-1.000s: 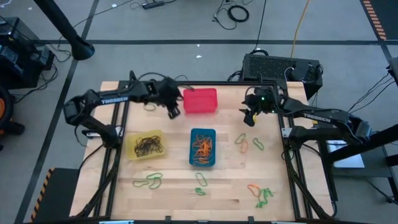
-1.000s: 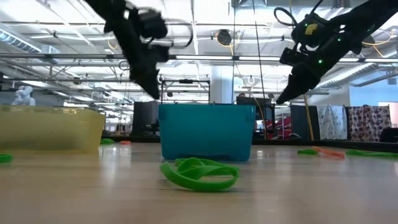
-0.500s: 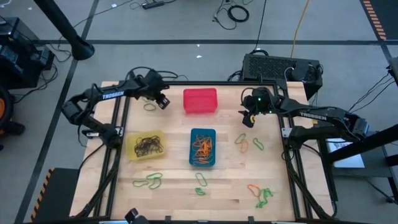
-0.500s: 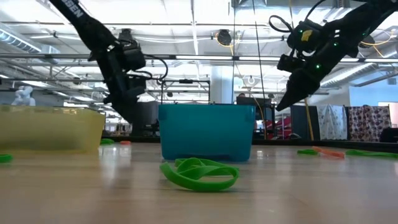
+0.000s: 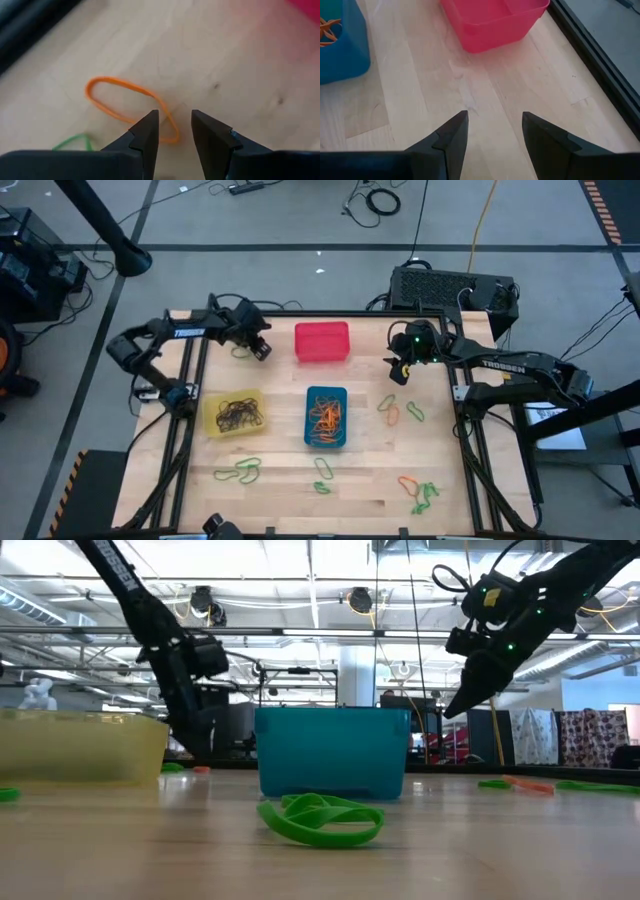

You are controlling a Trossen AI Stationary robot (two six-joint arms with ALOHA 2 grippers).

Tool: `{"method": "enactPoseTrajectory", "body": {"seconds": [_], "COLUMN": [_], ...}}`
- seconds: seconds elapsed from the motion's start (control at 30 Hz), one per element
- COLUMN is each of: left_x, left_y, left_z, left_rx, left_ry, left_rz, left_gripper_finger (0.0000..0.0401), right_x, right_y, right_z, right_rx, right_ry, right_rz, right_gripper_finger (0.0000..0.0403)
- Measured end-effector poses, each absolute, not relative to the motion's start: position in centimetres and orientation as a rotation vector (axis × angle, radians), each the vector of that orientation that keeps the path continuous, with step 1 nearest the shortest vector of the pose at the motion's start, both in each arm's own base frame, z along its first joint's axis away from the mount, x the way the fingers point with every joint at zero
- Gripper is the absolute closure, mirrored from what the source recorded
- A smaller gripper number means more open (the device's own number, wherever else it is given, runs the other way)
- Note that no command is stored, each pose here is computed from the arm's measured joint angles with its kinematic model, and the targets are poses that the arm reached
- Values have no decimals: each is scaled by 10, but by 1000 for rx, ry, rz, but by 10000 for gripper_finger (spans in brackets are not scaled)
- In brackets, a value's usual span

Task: Sort rubber bands into baskets
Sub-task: Put the orange rubber band into the blue bin

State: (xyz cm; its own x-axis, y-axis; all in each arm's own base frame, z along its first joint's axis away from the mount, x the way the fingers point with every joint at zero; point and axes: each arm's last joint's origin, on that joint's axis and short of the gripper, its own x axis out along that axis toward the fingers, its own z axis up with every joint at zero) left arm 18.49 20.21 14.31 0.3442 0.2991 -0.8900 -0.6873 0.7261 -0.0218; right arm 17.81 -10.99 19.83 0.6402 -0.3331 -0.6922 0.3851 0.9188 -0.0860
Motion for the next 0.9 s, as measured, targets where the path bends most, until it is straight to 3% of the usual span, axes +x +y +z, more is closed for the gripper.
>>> {"method": "enactPoseTrajectory", "body": {"seconds": [0.33, 0.43, 0.6, 0.77, 0.9], "left_x": [188, 188, 187, 189, 202], "left_y": [207, 206, 205, 202, 191], "left_z": [121, 124, 128, 142, 166], "left_rx": [-454, -452, -449, -461, -488], "left_ry": [1073, 1068, 1050, 966, 779], "left_rz": [660, 662, 669, 646, 468], "left_gripper_finger": [283, 311, 390, 395, 397], "right_x": [178, 178, 178, 177, 179], "right_y": [-110, -110, -110, -108, -104], "right_z": [198, 198, 198, 197, 197], "right_rx": [82, 81, 100, 144, 164], "right_ry": [772, 772, 768, 784, 774], "right_rz": [-414, -414, -422, -411, -345], "right_gripper_finger": [222, 222, 222, 222, 222]}}
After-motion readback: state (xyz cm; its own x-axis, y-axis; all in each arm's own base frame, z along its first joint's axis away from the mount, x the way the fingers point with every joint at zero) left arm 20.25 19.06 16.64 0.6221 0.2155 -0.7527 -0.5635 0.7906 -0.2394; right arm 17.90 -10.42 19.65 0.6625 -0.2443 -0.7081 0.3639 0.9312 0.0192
